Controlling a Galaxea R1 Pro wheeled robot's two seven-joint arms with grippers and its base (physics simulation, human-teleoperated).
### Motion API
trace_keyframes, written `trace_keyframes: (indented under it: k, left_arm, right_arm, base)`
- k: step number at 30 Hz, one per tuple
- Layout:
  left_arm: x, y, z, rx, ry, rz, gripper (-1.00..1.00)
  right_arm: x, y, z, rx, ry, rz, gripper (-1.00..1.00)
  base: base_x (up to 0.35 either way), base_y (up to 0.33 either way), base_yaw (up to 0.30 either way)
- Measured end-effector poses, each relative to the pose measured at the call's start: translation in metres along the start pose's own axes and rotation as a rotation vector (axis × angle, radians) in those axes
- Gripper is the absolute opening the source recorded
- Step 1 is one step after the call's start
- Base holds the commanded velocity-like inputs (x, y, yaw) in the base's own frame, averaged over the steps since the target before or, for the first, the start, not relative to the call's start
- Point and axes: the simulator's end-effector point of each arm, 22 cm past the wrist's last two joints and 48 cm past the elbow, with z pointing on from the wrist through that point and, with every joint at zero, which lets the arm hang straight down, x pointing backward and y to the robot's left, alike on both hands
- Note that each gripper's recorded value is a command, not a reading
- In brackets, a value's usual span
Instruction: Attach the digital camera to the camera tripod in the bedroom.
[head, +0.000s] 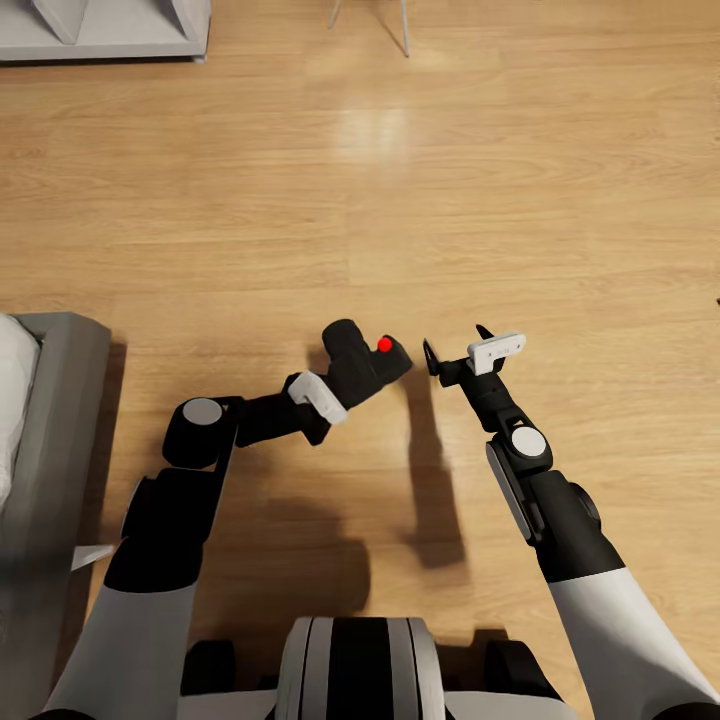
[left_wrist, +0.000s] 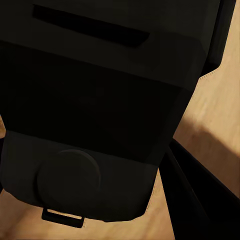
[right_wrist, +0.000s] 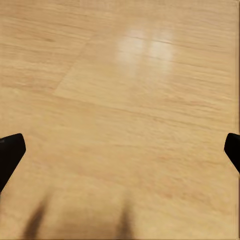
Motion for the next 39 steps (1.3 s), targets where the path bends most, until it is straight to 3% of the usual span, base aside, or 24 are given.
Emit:
trace_keyframes:
  k: [12, 19, 24, 30, 39]
  left_arm:
    - [-0.018, 0.027, -0.030, -0.081, -0.035, -0.040, -1.00]
    - [-0.021, 0.026, -0.043, -0.087, -0.003, -0.116, -1.00]
    - [-0.028, 0.009, -0.051, -0.014, 0.003, -0.146, -1.00]
    - [-0.039, -0.025, -0.065, 0.140, -0.006, -0.137, -1.00]
    - [-0.055, -0.036, -0.083, 0.179, -0.019, -0.109, -1.00]
  right_arm:
    - [-0.038, -0.005, -0.004, 0.008, -0.048, -0.011, 1.00]
    - [-0.059, -0.008, -0.007, 0.013, -0.076, -0.017, 1.00]
    - [-0.075, -0.010, -0.009, 0.017, -0.096, -0.022, 1.00]
    - [-0.094, -0.024, -0.013, 0.044, -0.118, -0.021, 1.00]
    - [-0.123, -0.046, -0.022, 0.089, -0.159, -0.018, 1.00]
  base:
    - [0.000, 0.000, 0.000]
    - [0.000, 0.000, 0.000]
    - [0.000, 0.000, 0.000]
    - [0.000, 0.000, 0.000]
    - [0.000, 0.000, 0.000]
